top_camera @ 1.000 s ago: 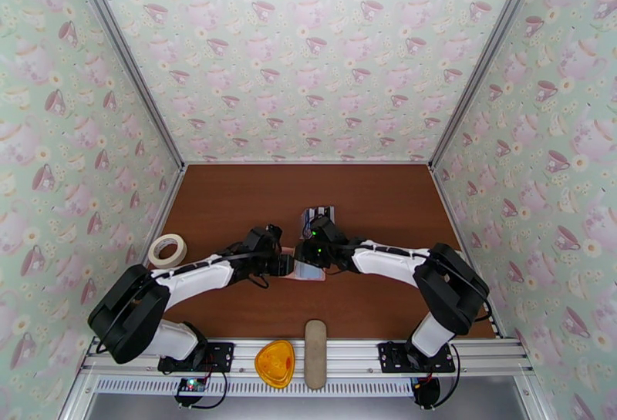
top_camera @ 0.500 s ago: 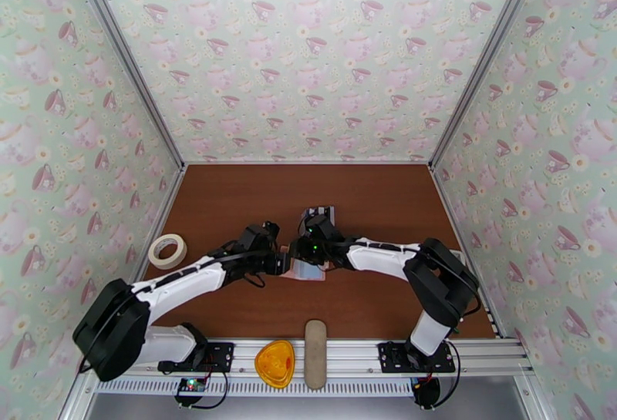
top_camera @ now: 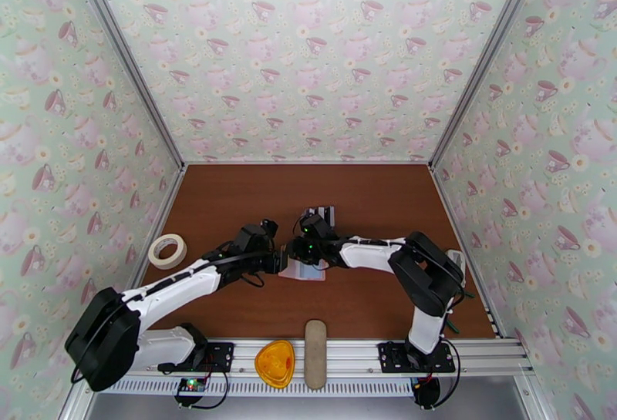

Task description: Put the credit cards into the card holder

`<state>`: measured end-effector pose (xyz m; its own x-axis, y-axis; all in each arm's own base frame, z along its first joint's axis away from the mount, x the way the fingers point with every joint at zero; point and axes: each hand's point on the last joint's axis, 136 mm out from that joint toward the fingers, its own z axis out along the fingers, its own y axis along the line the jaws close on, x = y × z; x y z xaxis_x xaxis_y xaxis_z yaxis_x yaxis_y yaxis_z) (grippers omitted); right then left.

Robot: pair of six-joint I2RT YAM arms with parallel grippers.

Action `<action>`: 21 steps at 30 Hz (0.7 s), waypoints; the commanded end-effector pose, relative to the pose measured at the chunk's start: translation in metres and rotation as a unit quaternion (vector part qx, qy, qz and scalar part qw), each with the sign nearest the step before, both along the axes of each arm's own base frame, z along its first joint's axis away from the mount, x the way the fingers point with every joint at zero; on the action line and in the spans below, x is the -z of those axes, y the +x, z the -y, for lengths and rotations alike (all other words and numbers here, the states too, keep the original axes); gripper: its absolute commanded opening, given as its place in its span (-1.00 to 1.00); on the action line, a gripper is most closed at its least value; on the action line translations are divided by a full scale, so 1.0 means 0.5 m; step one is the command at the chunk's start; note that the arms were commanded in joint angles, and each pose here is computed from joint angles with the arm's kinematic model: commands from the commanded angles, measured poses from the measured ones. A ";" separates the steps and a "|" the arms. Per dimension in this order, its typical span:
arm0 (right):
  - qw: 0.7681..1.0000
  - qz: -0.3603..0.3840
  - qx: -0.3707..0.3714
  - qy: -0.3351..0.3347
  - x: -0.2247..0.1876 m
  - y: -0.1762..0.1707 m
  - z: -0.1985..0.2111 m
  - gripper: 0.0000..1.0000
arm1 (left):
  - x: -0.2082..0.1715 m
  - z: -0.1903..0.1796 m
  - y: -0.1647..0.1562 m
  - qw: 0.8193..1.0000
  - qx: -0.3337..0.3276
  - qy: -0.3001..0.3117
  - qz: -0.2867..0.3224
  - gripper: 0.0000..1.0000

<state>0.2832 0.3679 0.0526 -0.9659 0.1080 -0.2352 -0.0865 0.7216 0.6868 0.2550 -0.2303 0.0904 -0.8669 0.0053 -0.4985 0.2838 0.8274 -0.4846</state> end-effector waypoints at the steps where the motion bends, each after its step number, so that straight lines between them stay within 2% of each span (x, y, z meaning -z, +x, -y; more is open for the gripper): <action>1: 1.000 -0.019 -0.015 0.006 0.021 -0.022 -0.012 -0.35 | -0.009 0.036 0.011 0.999 0.016 -0.050 0.009 -0.19; 13: 0.999 -0.028 -0.009 0.018 0.036 -0.023 -0.011 -0.43 | 0.061 0.040 0.001 0.998 0.020 -0.049 -0.020 -0.22; 18: 0.999 -0.026 -0.008 0.025 0.030 -0.021 -0.013 -0.42 | 0.097 0.027 -0.007 0.999 0.013 -0.027 -0.039 -0.23; 21: 0.999 -0.020 -0.007 0.031 0.012 -0.019 -0.011 -0.38 | 0.092 0.024 -0.008 0.999 0.011 -0.028 -0.036 -0.22</action>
